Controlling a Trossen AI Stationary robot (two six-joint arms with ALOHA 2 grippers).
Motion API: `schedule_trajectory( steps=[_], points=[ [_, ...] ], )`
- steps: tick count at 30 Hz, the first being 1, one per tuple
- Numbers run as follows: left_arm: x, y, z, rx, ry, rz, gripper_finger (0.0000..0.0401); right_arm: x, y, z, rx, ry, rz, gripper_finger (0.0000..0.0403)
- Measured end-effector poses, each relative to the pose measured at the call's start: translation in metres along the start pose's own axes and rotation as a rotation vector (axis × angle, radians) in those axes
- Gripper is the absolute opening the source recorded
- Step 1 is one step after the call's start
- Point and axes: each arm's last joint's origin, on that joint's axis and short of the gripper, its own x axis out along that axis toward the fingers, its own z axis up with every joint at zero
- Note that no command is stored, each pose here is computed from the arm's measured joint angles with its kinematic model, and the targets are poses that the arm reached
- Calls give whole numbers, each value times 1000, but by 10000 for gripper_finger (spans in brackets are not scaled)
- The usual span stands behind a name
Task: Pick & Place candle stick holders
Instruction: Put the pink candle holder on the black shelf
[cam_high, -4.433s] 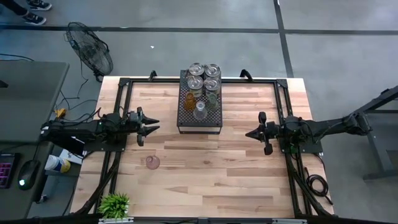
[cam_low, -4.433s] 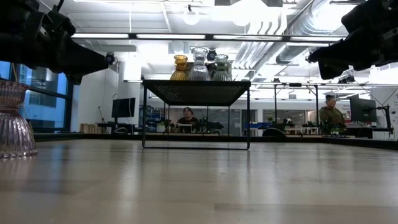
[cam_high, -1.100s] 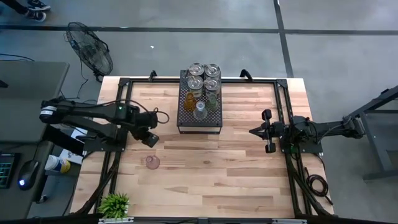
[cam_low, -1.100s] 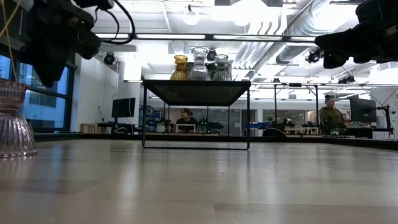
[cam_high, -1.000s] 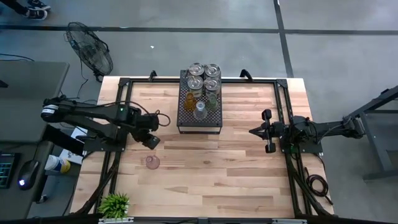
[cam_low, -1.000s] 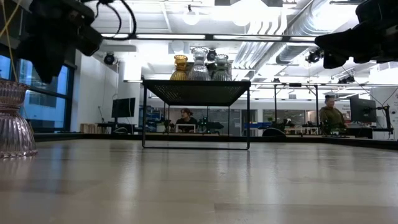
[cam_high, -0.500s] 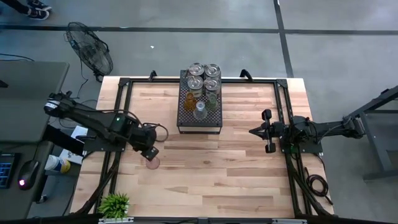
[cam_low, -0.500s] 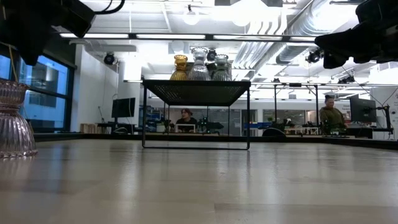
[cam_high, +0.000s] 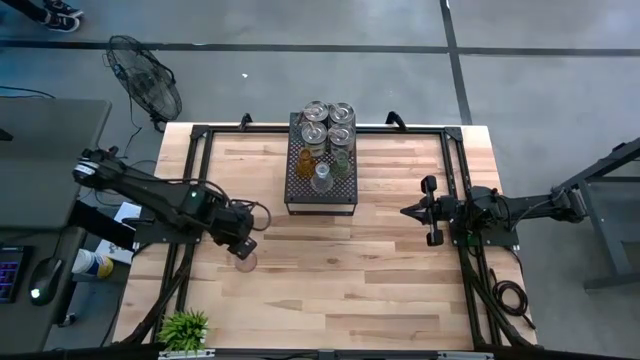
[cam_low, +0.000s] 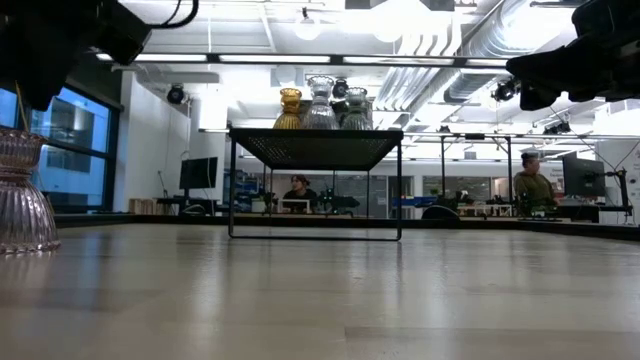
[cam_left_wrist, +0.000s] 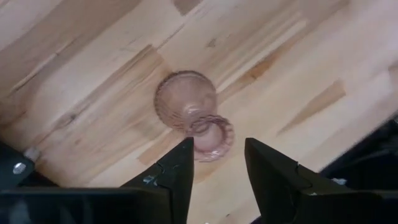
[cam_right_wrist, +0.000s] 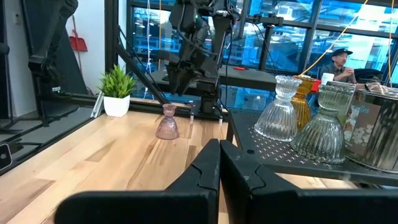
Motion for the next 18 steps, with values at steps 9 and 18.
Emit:
schedule_trajectory(
  steps=[9,18],
  points=[
    [22,-2,2,-51,73,149,202,0,0,0,0,2,0,0],
    [34,-6,4,-81,113,185,211,0,0,-1,0,7,1,0]
  ],
)
